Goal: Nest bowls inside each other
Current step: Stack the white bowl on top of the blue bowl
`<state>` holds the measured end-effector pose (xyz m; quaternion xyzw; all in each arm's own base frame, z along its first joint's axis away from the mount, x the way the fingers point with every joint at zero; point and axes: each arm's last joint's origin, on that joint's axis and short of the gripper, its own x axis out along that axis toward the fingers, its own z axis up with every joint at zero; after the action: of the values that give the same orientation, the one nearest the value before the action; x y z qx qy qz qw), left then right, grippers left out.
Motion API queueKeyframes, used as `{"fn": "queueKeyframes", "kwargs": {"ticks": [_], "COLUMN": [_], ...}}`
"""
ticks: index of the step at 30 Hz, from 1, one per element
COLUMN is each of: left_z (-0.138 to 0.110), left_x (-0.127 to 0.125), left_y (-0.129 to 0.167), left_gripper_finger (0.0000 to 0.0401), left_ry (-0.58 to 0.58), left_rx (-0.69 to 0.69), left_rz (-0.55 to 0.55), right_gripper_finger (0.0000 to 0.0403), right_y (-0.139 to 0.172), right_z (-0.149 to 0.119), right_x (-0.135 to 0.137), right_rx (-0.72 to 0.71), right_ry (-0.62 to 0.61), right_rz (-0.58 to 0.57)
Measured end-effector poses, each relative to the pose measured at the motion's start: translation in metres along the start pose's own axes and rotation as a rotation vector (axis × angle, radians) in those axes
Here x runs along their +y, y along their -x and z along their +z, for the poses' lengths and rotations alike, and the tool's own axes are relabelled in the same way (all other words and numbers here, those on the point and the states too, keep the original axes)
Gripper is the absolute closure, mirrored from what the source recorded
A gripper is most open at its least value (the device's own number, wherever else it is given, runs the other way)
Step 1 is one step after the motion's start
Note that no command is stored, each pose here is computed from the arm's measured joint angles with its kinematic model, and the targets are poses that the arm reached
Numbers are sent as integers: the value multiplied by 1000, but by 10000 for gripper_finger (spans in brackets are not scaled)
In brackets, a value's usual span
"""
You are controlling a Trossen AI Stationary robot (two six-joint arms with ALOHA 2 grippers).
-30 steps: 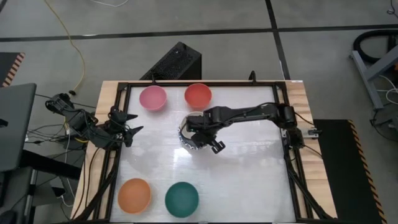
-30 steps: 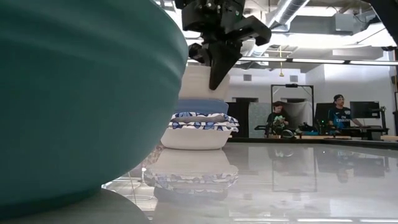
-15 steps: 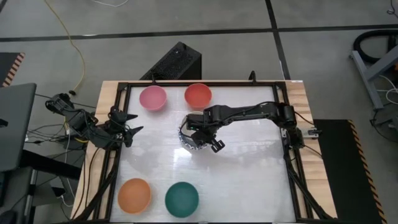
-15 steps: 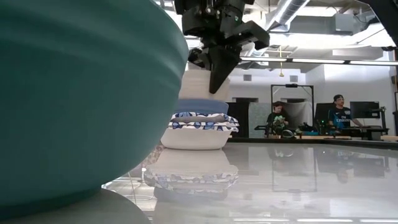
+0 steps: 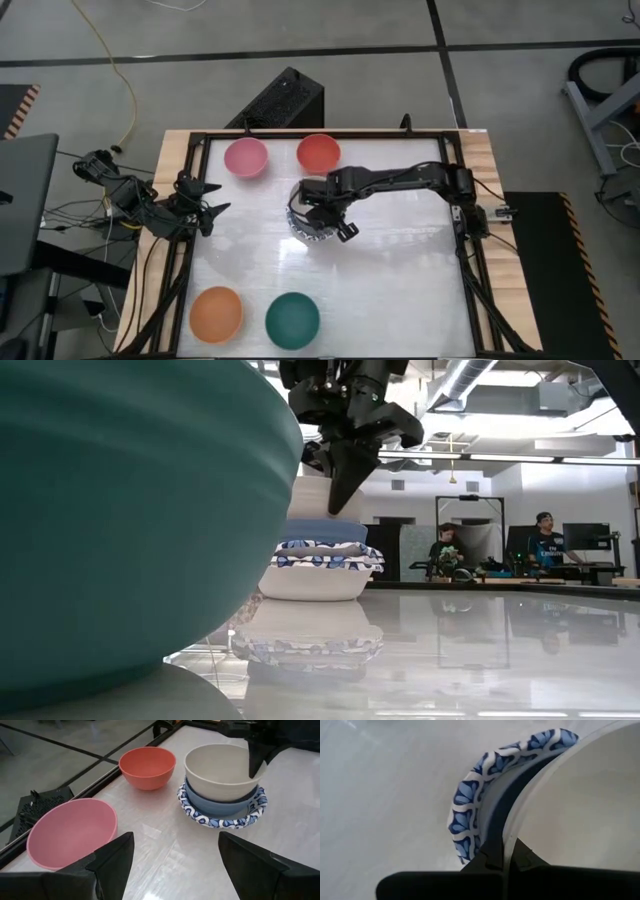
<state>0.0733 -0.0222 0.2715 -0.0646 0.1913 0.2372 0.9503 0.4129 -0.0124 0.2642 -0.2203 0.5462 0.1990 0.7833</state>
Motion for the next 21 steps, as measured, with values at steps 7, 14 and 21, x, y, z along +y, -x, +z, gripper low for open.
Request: {"fn": "queueKeyframes", "kwargs": {"ticks": [7, 14, 21], "left_z": [0, 0, 0], "left_x": [0, 0, 0], "left_y": [0, 0, 0], "left_gripper_finger": [122, 122, 122], "left_ry": [0, 0, 0], "left_rx": [0, -1, -1], "left_rz": [0, 1, 1], "right_gripper_finger": [362, 349, 347], "right_y": [0, 1, 1], "right_z": [-2, -2, -5], "right_x": [-5, -6, -12], "right_rx": [-9, -5, 2], "right_ry": [-116, -152, -241], "right_rz": [-12, -23, -79]}}
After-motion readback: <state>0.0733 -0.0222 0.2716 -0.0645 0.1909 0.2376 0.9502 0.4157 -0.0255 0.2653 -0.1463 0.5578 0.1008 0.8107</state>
